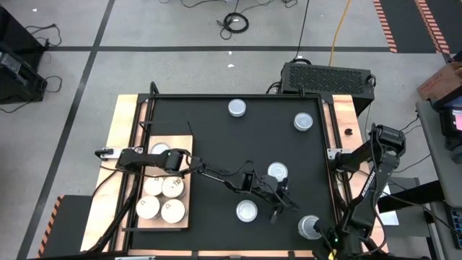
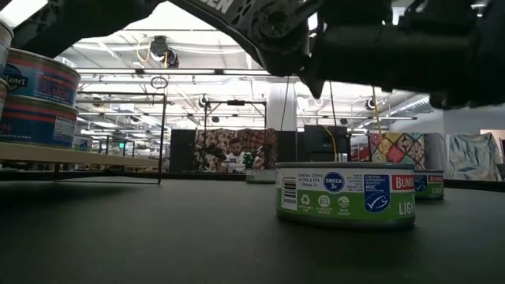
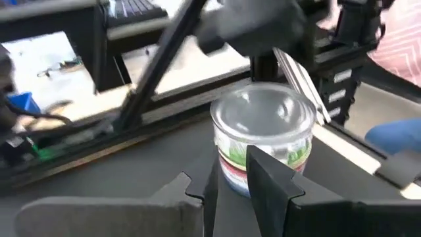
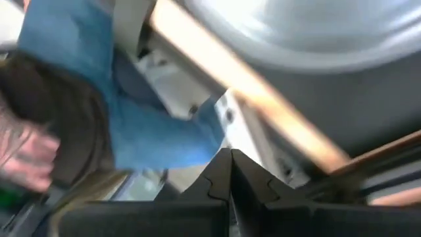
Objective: Stack canned seafood by type on shelf
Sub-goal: Remove the green tuna can from the top of the blue tuna can
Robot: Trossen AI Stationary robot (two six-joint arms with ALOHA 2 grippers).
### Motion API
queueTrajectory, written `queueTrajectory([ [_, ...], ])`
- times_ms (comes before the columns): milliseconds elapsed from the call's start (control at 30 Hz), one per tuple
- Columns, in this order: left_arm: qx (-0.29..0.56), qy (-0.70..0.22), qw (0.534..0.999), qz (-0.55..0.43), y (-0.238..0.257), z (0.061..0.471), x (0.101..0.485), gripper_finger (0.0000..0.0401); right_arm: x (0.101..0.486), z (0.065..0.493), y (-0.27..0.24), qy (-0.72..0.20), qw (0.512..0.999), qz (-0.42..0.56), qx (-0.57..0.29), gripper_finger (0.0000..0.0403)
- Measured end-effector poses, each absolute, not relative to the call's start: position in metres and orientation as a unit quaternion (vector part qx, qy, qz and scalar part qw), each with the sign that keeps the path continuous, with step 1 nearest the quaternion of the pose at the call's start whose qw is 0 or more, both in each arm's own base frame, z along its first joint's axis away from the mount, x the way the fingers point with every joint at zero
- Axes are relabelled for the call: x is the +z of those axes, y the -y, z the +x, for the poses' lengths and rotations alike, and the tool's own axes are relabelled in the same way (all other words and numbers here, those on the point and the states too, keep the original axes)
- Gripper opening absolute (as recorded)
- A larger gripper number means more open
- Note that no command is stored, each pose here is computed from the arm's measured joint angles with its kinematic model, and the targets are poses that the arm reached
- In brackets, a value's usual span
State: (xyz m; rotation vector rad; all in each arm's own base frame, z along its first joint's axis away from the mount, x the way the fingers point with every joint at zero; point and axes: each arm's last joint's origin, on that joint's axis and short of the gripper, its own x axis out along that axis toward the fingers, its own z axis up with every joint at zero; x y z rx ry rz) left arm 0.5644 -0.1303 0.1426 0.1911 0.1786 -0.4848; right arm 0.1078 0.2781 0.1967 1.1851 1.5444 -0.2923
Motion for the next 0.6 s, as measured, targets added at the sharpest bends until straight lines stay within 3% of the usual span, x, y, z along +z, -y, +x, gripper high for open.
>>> queueTrajectory([
  [600, -0.169, -0.05, 0.976, 0.125, 0.147, 0.567, 0.148, 0.0081, 0.19, 0.114, -0.262, -0.639, 0.58, 0.47, -0.187, 0.0],
])
